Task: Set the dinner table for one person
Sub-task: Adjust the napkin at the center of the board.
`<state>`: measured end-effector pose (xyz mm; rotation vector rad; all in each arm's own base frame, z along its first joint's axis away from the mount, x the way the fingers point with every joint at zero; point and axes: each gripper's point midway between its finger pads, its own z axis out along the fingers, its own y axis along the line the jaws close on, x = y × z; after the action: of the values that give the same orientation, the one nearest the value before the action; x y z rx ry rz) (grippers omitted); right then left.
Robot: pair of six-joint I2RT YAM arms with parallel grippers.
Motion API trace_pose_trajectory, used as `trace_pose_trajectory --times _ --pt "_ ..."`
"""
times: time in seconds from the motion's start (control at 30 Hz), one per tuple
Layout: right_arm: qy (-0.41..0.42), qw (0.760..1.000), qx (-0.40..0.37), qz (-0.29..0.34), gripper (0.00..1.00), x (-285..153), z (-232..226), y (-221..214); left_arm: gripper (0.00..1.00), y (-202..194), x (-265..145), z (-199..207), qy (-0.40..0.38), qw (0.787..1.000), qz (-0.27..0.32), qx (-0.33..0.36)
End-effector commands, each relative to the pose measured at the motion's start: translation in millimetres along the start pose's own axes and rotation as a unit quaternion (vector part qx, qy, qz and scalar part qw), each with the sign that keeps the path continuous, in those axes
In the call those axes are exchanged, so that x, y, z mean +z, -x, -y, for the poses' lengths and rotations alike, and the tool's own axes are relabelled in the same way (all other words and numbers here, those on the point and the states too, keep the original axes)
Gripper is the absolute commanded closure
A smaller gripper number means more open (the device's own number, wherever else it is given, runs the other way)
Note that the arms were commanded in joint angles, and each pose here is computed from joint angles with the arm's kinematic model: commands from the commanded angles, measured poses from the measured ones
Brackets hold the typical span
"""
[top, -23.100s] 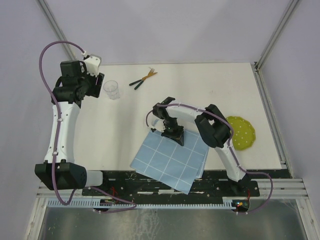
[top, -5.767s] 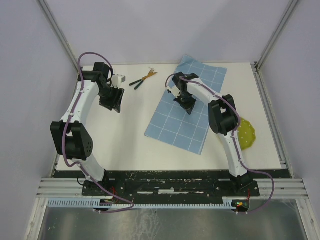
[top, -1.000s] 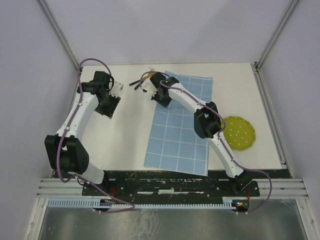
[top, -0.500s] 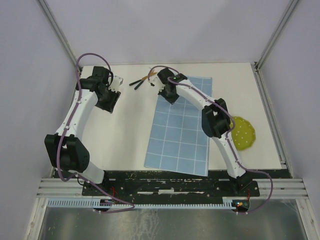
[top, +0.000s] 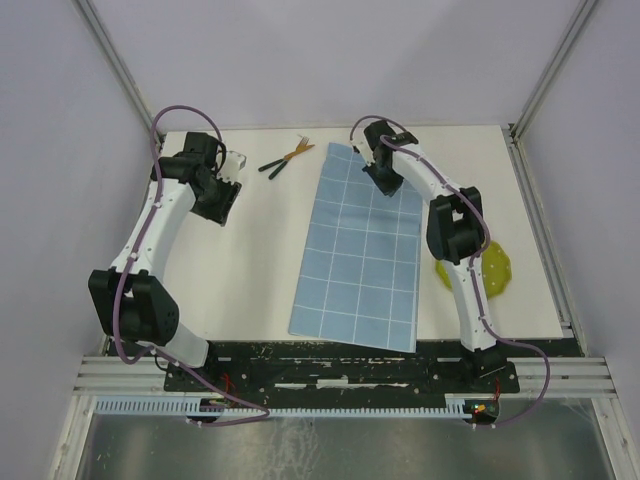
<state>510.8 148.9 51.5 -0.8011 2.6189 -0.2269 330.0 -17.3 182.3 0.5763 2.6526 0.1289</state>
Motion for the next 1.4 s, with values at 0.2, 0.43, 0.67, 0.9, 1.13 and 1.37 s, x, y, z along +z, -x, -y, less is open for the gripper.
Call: trace_pose_trajectory --times 0.2,0.43,0.67,0.9,1.13,1.37 --pt "0.011 1.000 0.011 -0.023 0.98 -8.3 5.6 -21.7 0.48 8.6 -15.0 -6.7 0.013 0.999 0.034 0.011" --pt "0.052 0.997 0.003 -0.052 0.98 7.0 -9.6 -26.4 0.48 5.9 -13.4 -6.8 0.014 0.999 0.029 0.012" --pt "0.065 0.997 -0.016 -0.047 0.98 24.9 -29.4 -8.9 0.48 -0.8 -8.9 -5.6 0.013 1.000 0.018 0.012" --pt "0.063 0.996 -0.065 -0.012 0.98 36.2 -62.1 18.6 0.48 -6.2 -1.7 -3.6 0.009 1.000 0.005 0.013" --pt "0.061 0.993 -0.093 0.040 0.98 35.2 -93.0 50.0 0.48 -4.5 3.3 -2.8 0.004 1.000 -0.001 0.011" --pt "-0.020 0.993 -0.038 0.108 0.98 15.4 -65.3 81.4 0.48 -2.5 1.4 -4.0 0.005 1.000 0.002 0.011"
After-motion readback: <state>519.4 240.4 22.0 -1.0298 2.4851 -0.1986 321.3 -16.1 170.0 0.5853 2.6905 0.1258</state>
